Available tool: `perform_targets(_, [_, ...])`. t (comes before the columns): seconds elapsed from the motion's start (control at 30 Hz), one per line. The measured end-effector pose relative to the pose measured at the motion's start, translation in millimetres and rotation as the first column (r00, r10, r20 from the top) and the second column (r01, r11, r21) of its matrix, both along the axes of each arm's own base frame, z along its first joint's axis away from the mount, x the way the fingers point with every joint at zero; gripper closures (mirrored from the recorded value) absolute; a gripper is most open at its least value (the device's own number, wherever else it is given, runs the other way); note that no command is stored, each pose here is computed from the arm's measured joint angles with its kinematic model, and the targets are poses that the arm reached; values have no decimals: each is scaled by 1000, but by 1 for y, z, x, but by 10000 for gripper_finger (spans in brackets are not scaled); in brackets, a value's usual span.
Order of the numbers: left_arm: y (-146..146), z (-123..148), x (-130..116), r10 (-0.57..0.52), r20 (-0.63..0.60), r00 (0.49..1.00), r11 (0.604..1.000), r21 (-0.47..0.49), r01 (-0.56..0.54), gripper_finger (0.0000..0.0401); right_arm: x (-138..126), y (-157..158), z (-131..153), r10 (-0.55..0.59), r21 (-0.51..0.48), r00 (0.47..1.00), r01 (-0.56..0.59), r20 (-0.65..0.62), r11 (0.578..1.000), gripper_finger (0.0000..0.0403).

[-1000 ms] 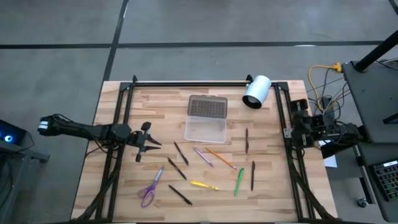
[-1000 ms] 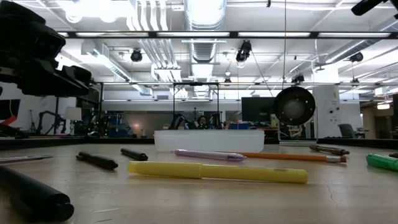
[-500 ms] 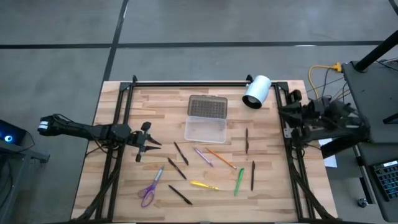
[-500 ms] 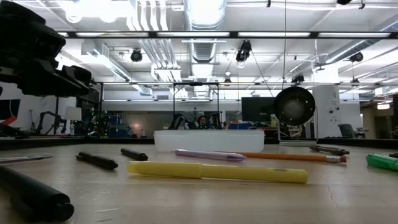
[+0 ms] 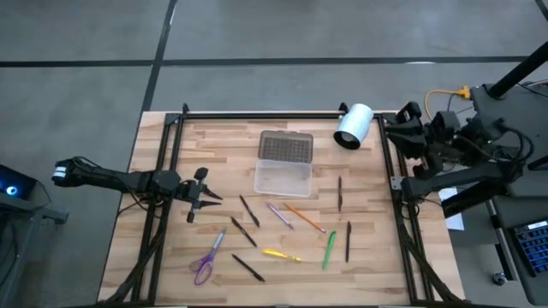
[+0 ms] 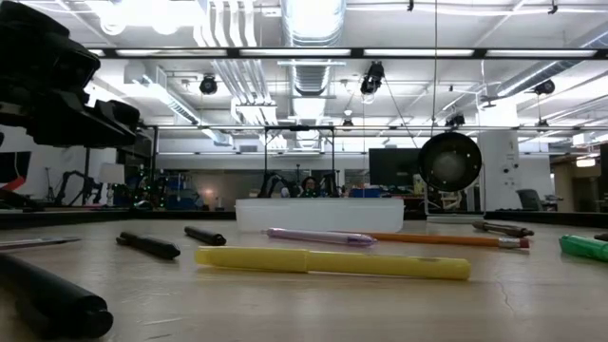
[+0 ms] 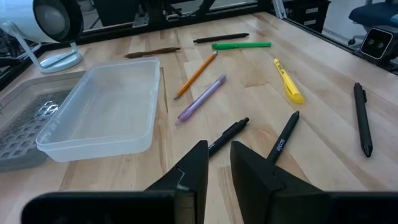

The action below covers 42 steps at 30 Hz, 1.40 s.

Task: Pick & place school supplies into a supply box
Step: Put the pencil into the black supply box

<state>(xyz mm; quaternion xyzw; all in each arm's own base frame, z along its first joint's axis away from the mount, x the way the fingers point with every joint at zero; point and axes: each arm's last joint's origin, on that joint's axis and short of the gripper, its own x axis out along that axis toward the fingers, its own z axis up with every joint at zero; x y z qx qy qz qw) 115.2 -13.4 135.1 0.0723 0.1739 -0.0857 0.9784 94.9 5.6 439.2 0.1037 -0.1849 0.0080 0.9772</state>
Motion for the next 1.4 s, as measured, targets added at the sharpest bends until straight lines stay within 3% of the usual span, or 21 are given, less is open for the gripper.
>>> perform_targets(0.33, [0, 0, 0, 0, 0, 1000, 1000, 0, 0, 347, 14, 1, 51, 2, 5, 998, -2, 64, 1000, 335])
perform_targets(0.63, [0, 0, 0, 0, 0, 1000, 1000, 0, 0, 347, 22, 2, 80, 1, 8, 994, -2, 109, 1000, 335])
perform_targets(0.9, [0, 0, 0, 0, 0, 1000, 1000, 0, 0, 347, 37, 3, 87, -20, -42, 995, 24, 98, 999, 335])
perform_targets(1.4, [0, 0, 0, 0, 0, 1000, 1000, 0, 0, 347, 101, 9, 69, 43, 102, 997, -36, -65, 994, 335])
